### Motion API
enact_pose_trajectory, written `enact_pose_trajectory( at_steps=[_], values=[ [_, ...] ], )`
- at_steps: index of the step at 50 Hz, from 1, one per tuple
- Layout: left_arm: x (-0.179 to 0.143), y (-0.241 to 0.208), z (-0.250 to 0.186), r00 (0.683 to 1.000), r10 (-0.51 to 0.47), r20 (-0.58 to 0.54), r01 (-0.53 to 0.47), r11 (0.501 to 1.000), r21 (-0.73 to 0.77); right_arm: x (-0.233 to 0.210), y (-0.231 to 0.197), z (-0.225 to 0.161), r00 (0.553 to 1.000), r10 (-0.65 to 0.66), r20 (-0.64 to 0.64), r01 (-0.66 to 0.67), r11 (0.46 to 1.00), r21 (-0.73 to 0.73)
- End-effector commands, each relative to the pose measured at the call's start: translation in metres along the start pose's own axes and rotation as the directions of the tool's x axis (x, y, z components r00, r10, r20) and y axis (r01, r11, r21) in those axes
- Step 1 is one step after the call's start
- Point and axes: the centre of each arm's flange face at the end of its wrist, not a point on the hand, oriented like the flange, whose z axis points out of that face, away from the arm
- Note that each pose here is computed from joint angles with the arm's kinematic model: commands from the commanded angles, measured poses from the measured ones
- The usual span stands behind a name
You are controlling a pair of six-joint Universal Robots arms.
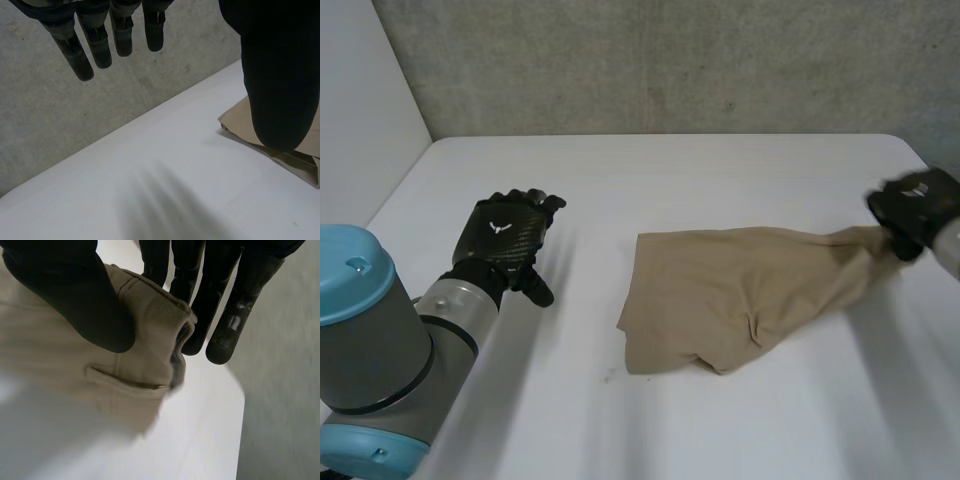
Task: Fold the shorts.
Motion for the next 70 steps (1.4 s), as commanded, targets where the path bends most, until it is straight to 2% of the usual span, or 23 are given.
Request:
enact_pose_trajectory(
  at_steps=[1, 5, 6, 9, 10, 15, 17, 18, 20, 21, 22, 24, 26, 29, 33, 38, 45, 55, 59, 64, 70],
  values=[
    [0.001, -0.001, 0.000, 1.000, 0.000, -0.002, 0.000, 1.000, 0.005, -0.078, -0.086, -0.028, 0.977, -0.144, 0.159, 0.092, 0.951, 0.296],
    [0.001, -0.002, 0.000, 1.000, -0.001, -0.001, 0.001, 1.000, 0.009, -0.150, -0.093, -0.038, 0.912, -0.285, 0.296, 0.164, 0.913, 0.374],
    [0.001, -0.003, 0.001, 1.000, -0.001, -0.002, 0.001, 1.000, 0.012, -0.176, -0.088, -0.042, 0.875, -0.338, 0.346, 0.191, 0.899, 0.395],
    [0.001, -0.005, 0.001, 1.000, -0.001, 0.001, 0.001, 1.000, 0.018, -0.206, -0.077, -0.049, 0.814, -0.399, 0.421, 0.216, 0.882, 0.418],
    [0.001, -0.006, 0.002, 1.000, -0.001, 0.001, 0.001, 1.000, 0.021, -0.221, -0.070, -0.054, 0.778, -0.420, 0.467, 0.211, 0.875, 0.435],
    [-0.001, -0.009, 0.004, 1.000, -0.003, 0.008, 0.002, 0.999, 0.034, -0.228, -0.072, -0.063, 0.734, -0.426, 0.530, 0.152, 0.862, 0.483],
    [-0.002, -0.013, 0.006, 1.000, -0.003, 0.009, 0.003, 0.999, 0.045, -0.222, -0.081, -0.067, 0.745, -0.416, 0.522, 0.126, 0.855, 0.503],
    [-0.003, -0.016, 0.008, 1.000, -0.004, 0.012, 0.003, 0.998, 0.056, -0.210, -0.094, -0.068, 0.776, -0.379, 0.504, 0.089, 0.857, 0.508],
    [-0.003, -0.021, 0.011, 1.000, -0.003, 0.015, 0.002, 0.997, 0.071, -0.197, -0.101, -0.064, 0.807, -0.303, 0.507, 0.028, 0.877, 0.480],
    [-0.004, -0.024, 0.012, 1.000, -0.004, 0.017, 0.002, 0.997, 0.082, -0.188, -0.103, -0.061, 0.824, -0.252, 0.507, -0.009, 0.889, 0.457],
    [-0.003, -0.029, 0.015, 1.000, -0.004, 0.014, 0.002, 0.995, 0.100, -0.167, -0.105, -0.051, 0.856, -0.135, 0.500, -0.094, 0.909, 0.406],
    [-0.001, -0.036, 0.018, 1.000, -0.004, 0.011, 0.002, 0.993, 0.119, -0.147, -0.107, -0.044, 0.874, -0.013, 0.486, -0.186, 0.915, 0.359],
    [0.005, -0.040, 0.025, 1.000, -0.004, -0.005, 0.004, 0.991, 0.134, -0.119, -0.108, -0.038, 0.879, 0.159, 0.449, -0.315, 0.901, 0.299],
    [0.023, -0.043, 0.031, 0.999, -0.002, -0.053, 0.009, 0.990, 0.144, -0.094, -0.107, -0.034, 0.855, 0.320, 0.407, -0.440, 0.864, 0.245],
    [0.072, -0.046, 0.037, 0.985, 0.001, -0.175, 0.024, 0.990, 0.138, -0.085, -0.092, -0.028, 0.846, 0.397, 0.356, -0.478, 0.861, 0.175],
    [0.104, -0.028, 0.056, 0.970, -0.004, -0.242, 0.024, 0.997, 0.077, -0.087, -0.073, -0.020, 0.856, 0.425, 0.294, -0.466, 0.881, 0.083],
    [0.123, 0.013, 0.079, 0.962, -0.036, -0.269, 0.026, 0.999, -0.039, -0.105, -0.048, -0.001, 0.873, 0.399, 0.280, -0.415, 0.910, -0.001],
    [0.112, 0.059, 0.084, 0.970, -0.030, -0.242, -0.024, 0.976, -0.216, -0.135, -0.015, 0.021, 0.902, 0.302, 0.309, -0.291, 0.953, -0.083],
    [0.099, 0.065, 0.085, 0.977, -0.031, -0.210, -0.023, 0.967, -0.253, -0.140, -0.004, 0.027, 0.919, 0.250, 0.306, -0.229, 0.968, -0.103],
    [0.105, 0.065, 0.080, 0.973, -0.017, -0.231, -0.042, 0.967, -0.251, -0.134, -0.010, 0.026, 0.939, 0.203, 0.277, -0.189, 0.979, -0.077],
    [0.107, 0.032, 0.072, 0.970, 0.000, -0.242, -0.043, 0.984, -0.173, -0.117, -0.034, 0.016, 0.949, 0.194, 0.249, -0.200, 0.980, -0.004]
  ],
)
